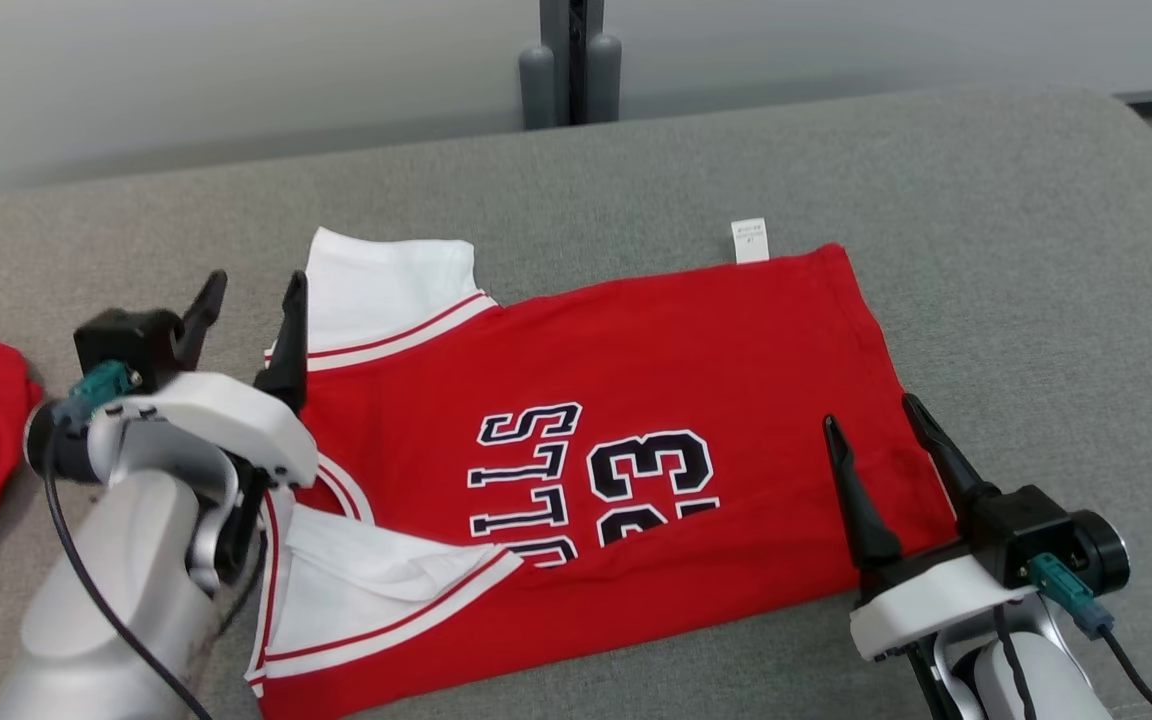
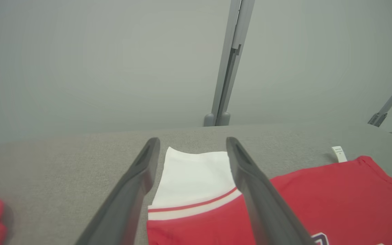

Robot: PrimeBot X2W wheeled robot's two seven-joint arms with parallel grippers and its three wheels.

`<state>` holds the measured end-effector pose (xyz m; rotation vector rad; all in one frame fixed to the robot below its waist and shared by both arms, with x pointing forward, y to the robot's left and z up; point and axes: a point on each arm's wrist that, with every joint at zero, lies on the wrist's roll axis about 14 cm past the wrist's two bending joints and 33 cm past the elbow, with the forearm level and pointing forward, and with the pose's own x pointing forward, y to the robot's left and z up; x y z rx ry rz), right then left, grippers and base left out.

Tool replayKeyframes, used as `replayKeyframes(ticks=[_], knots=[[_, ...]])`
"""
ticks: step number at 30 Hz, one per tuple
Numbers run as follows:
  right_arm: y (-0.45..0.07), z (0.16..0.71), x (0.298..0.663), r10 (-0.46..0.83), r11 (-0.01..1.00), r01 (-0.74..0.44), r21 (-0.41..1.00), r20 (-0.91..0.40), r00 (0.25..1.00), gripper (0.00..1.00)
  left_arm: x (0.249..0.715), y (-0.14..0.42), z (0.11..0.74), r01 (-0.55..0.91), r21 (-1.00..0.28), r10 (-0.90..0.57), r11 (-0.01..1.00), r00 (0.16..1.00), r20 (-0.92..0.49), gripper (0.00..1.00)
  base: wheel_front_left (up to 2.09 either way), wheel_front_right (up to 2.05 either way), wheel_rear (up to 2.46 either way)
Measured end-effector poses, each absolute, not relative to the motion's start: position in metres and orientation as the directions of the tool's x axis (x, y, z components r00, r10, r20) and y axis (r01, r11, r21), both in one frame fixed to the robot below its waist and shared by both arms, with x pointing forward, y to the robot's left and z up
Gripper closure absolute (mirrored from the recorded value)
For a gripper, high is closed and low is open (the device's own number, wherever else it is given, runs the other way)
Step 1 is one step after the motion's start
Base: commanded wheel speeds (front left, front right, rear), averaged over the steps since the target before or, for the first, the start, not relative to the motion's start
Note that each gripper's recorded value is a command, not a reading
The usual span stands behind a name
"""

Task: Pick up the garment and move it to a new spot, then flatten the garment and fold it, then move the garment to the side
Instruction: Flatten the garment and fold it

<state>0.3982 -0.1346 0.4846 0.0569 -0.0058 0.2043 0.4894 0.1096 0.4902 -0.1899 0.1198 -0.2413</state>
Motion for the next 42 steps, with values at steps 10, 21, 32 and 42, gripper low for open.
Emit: replayKeyframes(ticks=[10,21,32,42], knots=[[-0.140,0.448,0.427,0.195,0.980,-0.191,0.056,-0.072,0.978,0.00,0.571,0.104,0.433,0.242,-0.156,-0.283,0.957,0.893,-0.349,0.00,0.00,0.00,0.00],[-0.144,0.416,0.444,0.193,0.981,-0.187,0.058,-0.135,0.972,0.00,0.619,0.099,0.365,0.262,-0.110,-0.276,0.959,0.770,-0.575,0.00,0.00,0.00,0.00],[-0.162,0.408,0.442,0.141,0.990,-0.136,0.046,-0.162,0.977,0.00,0.631,0.086,0.347,0.318,-0.069,-0.288,0.945,0.717,-0.635,0.53,0.00,0.00,0.00],[-0.167,0.420,0.450,0.132,0.991,-0.131,0.017,-0.123,0.983,0.00,0.620,0.072,0.362,0.374,-0.080,-0.341,0.924,0.712,-0.614,1.00,0.00,0.00,0.00]])
